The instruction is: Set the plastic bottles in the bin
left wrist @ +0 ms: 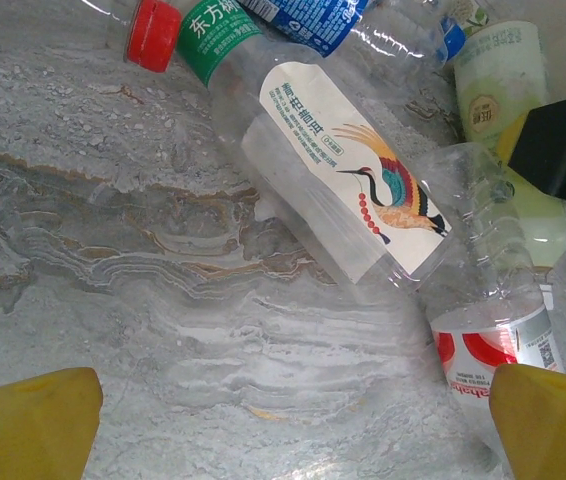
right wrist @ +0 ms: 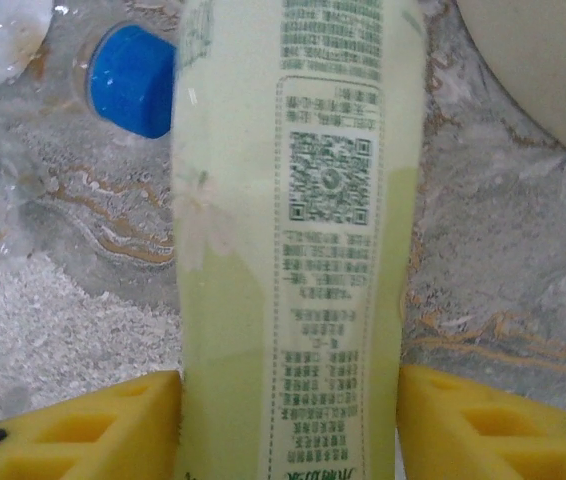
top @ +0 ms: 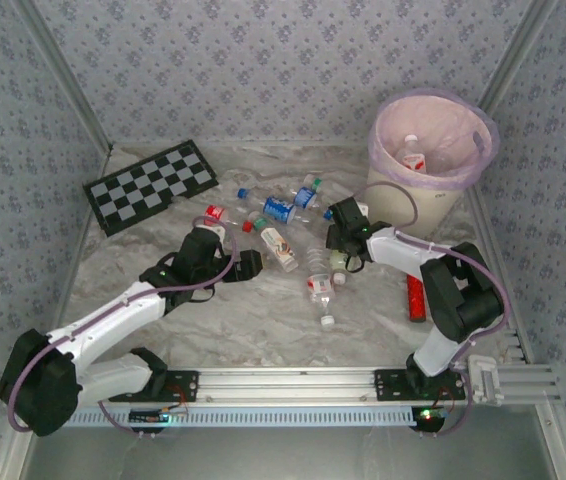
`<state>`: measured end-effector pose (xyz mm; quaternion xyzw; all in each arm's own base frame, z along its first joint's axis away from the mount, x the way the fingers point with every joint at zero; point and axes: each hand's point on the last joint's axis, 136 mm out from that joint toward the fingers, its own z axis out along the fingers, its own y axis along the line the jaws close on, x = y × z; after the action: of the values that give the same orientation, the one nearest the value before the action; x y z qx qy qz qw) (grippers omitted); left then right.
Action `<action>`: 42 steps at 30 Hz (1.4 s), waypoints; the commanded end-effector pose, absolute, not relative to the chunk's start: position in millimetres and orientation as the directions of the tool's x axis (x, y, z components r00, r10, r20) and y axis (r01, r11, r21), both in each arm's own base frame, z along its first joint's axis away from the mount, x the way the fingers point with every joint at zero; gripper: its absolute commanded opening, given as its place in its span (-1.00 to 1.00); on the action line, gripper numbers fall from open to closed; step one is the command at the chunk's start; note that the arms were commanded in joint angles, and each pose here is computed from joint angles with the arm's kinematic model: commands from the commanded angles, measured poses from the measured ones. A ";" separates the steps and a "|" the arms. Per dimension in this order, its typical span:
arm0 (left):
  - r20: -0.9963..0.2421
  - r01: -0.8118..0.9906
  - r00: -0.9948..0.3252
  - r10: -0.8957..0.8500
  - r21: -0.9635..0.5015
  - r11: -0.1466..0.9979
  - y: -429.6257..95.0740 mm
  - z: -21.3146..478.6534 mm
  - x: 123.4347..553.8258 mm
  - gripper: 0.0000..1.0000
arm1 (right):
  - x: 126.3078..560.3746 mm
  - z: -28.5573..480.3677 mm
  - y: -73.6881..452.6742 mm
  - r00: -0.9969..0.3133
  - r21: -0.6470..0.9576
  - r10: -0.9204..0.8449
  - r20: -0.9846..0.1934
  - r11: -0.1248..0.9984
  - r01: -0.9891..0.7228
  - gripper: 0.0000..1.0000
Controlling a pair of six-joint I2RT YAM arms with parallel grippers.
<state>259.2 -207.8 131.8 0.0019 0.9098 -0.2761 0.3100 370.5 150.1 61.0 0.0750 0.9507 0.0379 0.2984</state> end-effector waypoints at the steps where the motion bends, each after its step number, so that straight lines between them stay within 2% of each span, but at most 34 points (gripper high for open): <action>1: -0.574 0.196 -0.800 -0.175 -0.525 0.828 -215.1 143.7 265.3 0.98 | 365.0 83.3 144.5 -0.801 0.074 0.129 -0.584 0.992 0.105 0.05; 12: -0.603 0.213 -0.785 -0.138 -0.474 0.855 -214.1 151.4 282.1 0.98 | 335.7 198.5 128.0 -0.714 0.057 0.048 -0.699 0.998 0.012 -0.16; 17: -0.597 0.224 -0.792 -0.130 -0.482 0.847 -221.8 153.5 287.2 0.98 | 312.4 254.0 144.2 -0.659 0.201 0.069 -0.749 0.972 -0.126 -0.19; 21: -0.572 0.218 -0.808 -0.138 -0.508 0.833 -227.6 148.3 286.7 0.98 | 295.2 307.7 144.8 -0.561 0.252 0.095 -0.823 0.945 -0.210 -0.19; 25: -0.576 0.211 -0.806 -0.137 -0.494 0.843 -218.5 144.5 279.1 0.98 | 290.6 368.4 117.5 -0.443 0.186 0.085 -0.892 0.964 -0.191 -0.19; 30: -0.602 0.203 -0.786 -0.140 -0.466 0.861 -204.4 149.5 273.1 0.98 | 310.1 423.7 77.1 -0.309 0.043 0.013 -0.951 0.995 -0.091 -0.19; 36: -0.604 0.188 -0.779 -0.166 -0.478 0.858 -193.9 153.9 261.1 0.98 | 360.4 463.0 23.8 -0.235 0.048 0.063 -0.970 0.997 0.066 -0.19; 40: -0.620 0.177 -0.764 -0.178 -0.466 0.867 -183.1 159.0 254.9 0.98 | 411.8 452.1 -10.9 -0.303 -0.019 0.033 -0.952 0.985 0.169 -0.19; 42: -0.620 0.168 -0.762 -0.186 -0.467 0.868 -179.5 159.7 251.8 0.98 | 434.6 438.6 -23.8 -0.361 -0.052 0.021 -0.932 0.980 0.193 -0.25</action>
<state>255.4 -190.9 161.2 0.0078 0.8991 -0.2717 0.3431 413.3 -7.9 454.3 0.0747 0.8014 -0.0393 0.5921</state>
